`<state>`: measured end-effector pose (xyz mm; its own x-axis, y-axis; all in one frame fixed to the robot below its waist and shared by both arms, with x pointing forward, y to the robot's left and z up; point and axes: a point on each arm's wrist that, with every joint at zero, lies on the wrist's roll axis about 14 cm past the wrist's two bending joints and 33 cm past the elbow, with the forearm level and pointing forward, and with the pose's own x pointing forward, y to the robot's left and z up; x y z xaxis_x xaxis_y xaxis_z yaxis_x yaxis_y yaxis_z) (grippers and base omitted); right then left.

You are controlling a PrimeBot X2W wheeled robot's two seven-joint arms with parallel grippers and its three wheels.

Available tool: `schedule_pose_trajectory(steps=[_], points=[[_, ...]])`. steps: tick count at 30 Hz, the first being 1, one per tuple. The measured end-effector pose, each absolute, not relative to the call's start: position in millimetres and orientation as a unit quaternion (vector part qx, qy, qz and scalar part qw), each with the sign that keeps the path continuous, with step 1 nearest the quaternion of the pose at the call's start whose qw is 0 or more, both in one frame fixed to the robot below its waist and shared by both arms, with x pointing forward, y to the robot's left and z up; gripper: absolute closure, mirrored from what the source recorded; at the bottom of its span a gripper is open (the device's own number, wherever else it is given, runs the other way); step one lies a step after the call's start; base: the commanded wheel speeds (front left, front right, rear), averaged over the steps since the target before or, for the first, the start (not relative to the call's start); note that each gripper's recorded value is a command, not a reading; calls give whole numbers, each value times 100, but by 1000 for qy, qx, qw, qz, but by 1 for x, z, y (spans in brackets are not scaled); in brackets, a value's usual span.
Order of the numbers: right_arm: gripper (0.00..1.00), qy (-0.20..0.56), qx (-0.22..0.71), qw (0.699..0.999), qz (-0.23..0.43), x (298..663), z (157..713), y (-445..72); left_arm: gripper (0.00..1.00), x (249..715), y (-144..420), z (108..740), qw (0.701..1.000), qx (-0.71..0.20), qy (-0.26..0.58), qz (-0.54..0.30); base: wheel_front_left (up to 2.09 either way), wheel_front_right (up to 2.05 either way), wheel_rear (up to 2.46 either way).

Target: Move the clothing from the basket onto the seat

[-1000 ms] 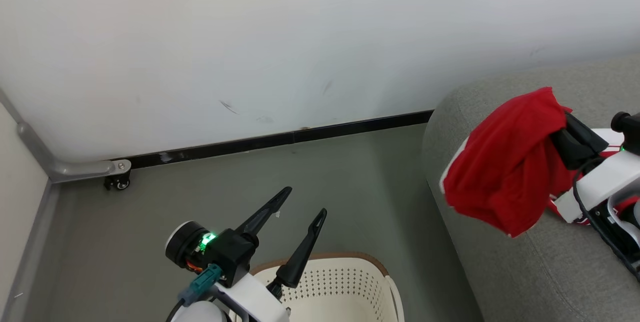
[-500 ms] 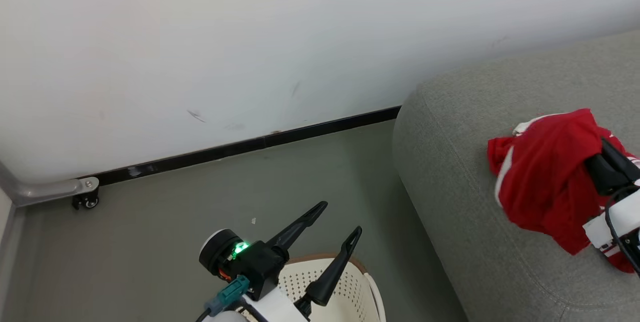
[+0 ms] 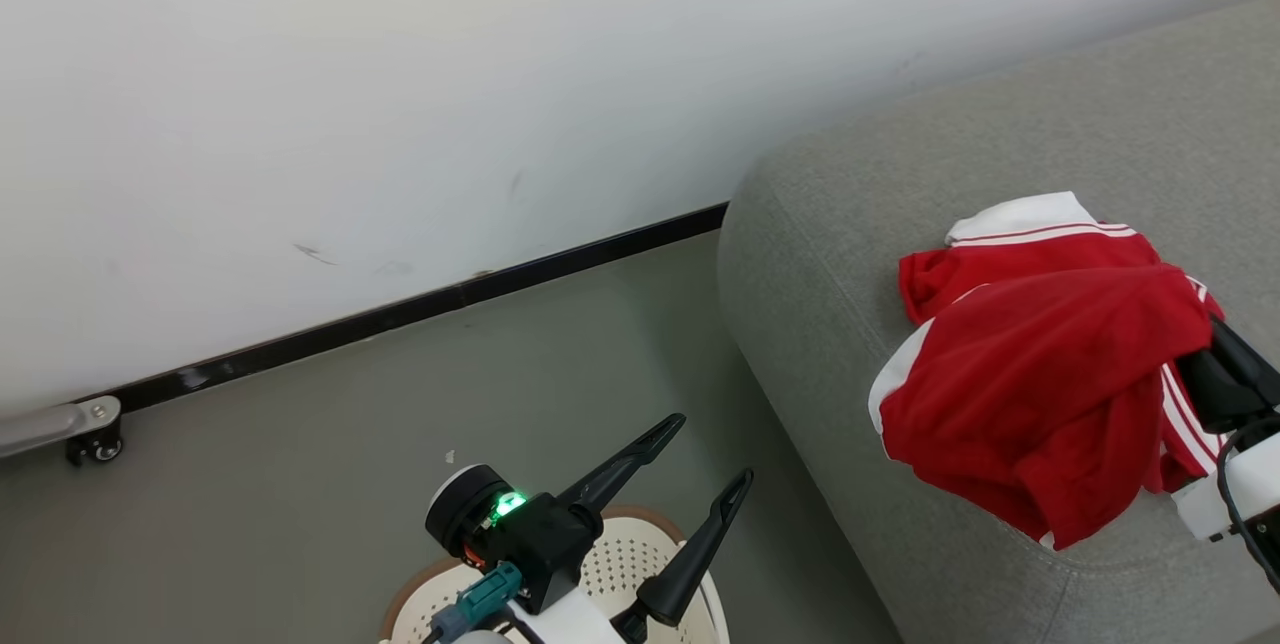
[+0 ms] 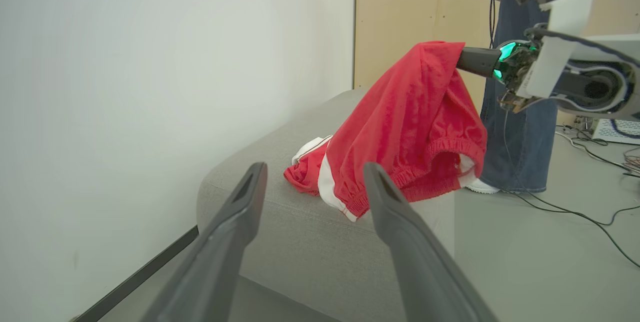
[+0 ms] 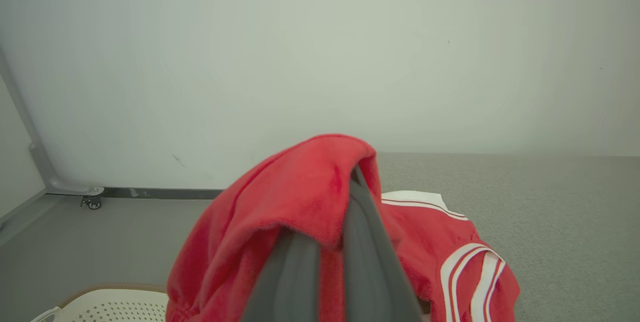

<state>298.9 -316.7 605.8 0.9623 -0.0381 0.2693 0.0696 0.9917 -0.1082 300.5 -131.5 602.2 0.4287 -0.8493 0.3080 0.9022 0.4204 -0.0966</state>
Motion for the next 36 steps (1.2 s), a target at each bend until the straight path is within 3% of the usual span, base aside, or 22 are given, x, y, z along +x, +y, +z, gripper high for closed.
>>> schedule_pose_trajectory(steps=[12, 36], points=[[100, -103, -52, 992, -48, 296, 588, -330, 0, 303, -143, 596, 829, -139, -95, -533, 0, 0, 0], [100, -121, -138, 968, -173, 381, 676, -447, 0, 333, -126, 583, 853, -148, -85, -493, 0, 0, 0]])
